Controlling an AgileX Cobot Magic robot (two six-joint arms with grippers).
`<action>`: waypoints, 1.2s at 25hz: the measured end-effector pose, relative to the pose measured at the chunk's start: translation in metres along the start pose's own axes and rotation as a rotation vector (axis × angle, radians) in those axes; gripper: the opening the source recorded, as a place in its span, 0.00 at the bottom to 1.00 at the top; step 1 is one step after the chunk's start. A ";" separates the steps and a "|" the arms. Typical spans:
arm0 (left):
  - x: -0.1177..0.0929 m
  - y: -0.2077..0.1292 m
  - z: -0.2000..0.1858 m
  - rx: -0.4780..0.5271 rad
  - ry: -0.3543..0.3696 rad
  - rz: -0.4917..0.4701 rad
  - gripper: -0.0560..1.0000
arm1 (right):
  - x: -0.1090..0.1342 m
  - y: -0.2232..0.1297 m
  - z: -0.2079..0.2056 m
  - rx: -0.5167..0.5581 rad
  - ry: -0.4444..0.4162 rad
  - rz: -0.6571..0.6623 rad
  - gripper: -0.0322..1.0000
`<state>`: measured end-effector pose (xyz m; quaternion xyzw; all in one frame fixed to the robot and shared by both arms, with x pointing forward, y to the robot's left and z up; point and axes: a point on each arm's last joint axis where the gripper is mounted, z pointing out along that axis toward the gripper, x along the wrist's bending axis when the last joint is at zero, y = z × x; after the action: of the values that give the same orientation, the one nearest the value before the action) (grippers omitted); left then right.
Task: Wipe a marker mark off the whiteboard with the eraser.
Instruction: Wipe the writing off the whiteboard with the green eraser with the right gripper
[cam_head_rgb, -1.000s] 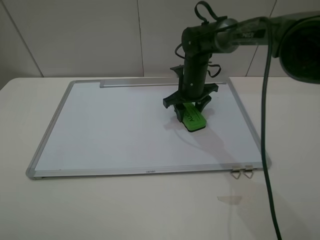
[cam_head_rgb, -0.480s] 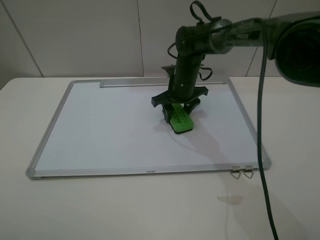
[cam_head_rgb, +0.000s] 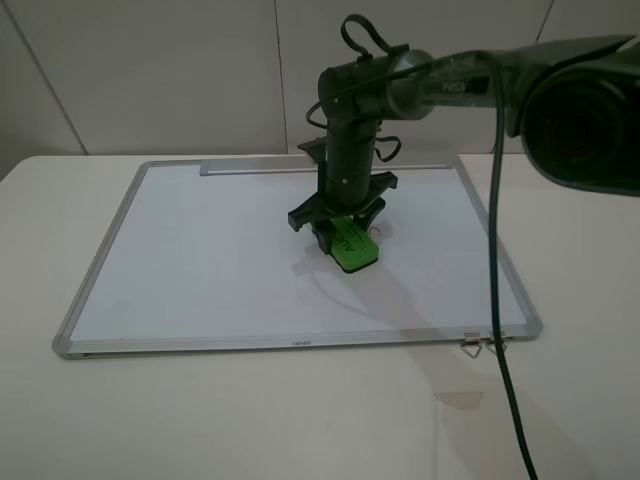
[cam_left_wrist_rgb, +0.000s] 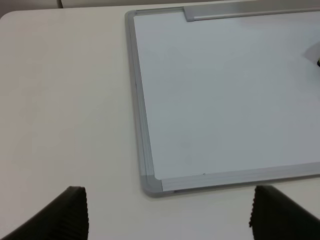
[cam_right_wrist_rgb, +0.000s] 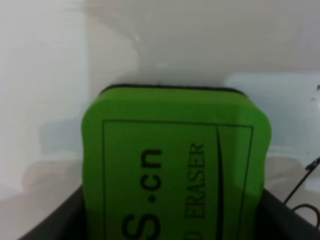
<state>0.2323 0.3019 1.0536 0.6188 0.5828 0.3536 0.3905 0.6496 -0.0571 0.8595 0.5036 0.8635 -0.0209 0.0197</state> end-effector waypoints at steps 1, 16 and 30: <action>0.000 0.000 0.000 0.000 0.000 0.000 0.70 | -0.001 0.000 0.001 0.000 -0.004 -0.001 0.61; 0.000 0.000 0.000 0.000 0.000 0.000 0.70 | -0.104 -0.007 0.008 0.004 -0.002 0.215 0.61; 0.000 0.000 0.000 0.000 0.000 0.000 0.70 | 0.001 0.002 0.003 -0.005 0.002 -0.002 0.61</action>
<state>0.2323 0.3019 1.0536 0.6188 0.5828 0.3536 0.3905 0.6511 -0.0554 0.8561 0.5025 0.8642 -0.0184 0.0198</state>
